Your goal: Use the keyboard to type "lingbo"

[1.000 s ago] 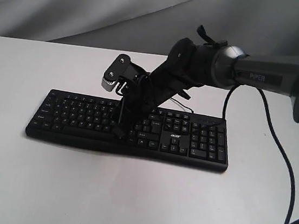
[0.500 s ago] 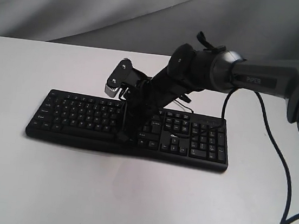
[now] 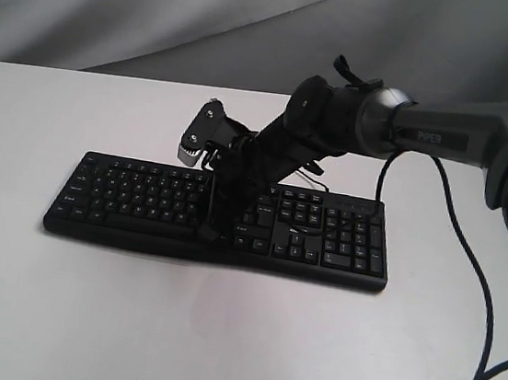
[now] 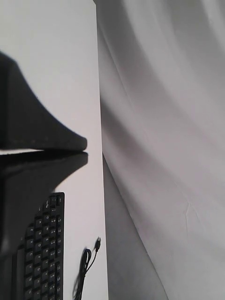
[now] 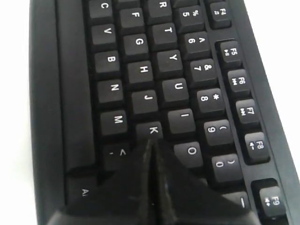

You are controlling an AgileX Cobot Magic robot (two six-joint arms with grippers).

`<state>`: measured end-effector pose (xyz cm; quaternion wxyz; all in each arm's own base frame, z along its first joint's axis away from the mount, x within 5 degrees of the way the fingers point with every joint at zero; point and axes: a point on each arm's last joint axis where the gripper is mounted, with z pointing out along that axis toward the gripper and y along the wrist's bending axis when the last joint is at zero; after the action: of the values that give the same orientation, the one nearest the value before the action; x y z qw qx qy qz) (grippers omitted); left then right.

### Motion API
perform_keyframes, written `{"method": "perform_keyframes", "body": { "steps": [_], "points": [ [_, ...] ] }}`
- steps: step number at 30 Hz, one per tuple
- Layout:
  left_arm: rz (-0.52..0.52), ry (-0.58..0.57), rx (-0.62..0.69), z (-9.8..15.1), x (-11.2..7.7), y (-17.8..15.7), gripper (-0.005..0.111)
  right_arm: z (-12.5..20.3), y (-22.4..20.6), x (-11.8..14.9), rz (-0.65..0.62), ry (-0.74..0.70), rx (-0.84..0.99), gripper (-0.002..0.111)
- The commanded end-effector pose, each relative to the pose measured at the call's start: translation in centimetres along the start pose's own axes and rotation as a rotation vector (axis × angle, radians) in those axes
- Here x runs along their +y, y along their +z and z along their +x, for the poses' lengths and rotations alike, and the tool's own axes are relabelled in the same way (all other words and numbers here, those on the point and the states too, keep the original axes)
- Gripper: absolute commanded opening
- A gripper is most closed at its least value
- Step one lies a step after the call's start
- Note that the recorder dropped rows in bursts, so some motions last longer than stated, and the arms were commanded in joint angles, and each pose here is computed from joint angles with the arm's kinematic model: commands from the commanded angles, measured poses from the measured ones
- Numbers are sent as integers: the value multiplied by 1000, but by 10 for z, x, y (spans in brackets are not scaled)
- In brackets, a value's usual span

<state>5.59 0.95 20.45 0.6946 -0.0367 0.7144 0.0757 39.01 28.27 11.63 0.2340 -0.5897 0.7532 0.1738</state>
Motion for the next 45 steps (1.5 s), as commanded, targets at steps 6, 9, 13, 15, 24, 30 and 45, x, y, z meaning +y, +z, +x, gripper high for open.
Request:
{"method": "perform_keyframes", "body": {
  "steps": [6,9,13,15,24,30,45],
  "points": [
    [7,-2,-8,1,0,0,1,-7,-13,-5,32,-3,-29,0],
    [7,-2,-8,1,0,0,1,-18,-19,-5,54,-24,-56,0],
    [7,-2,-8,1,0,0,1,-31,-16,-7,66,-42,-87,0],
    [7,-2,-8,1,0,0,1,-32,-13,-9,58,-42,-91,0],
    [7,-2,-8,1,0,0,1,-25,3,-11,48,-30,-75,0],
    [7,-2,-8,1,0,0,1,-24,4,-12,49,-27,-73,0],
    [7,-2,-8,1,0,0,1,-21,8,-13,51,-23,-68,0]
  ]
}}
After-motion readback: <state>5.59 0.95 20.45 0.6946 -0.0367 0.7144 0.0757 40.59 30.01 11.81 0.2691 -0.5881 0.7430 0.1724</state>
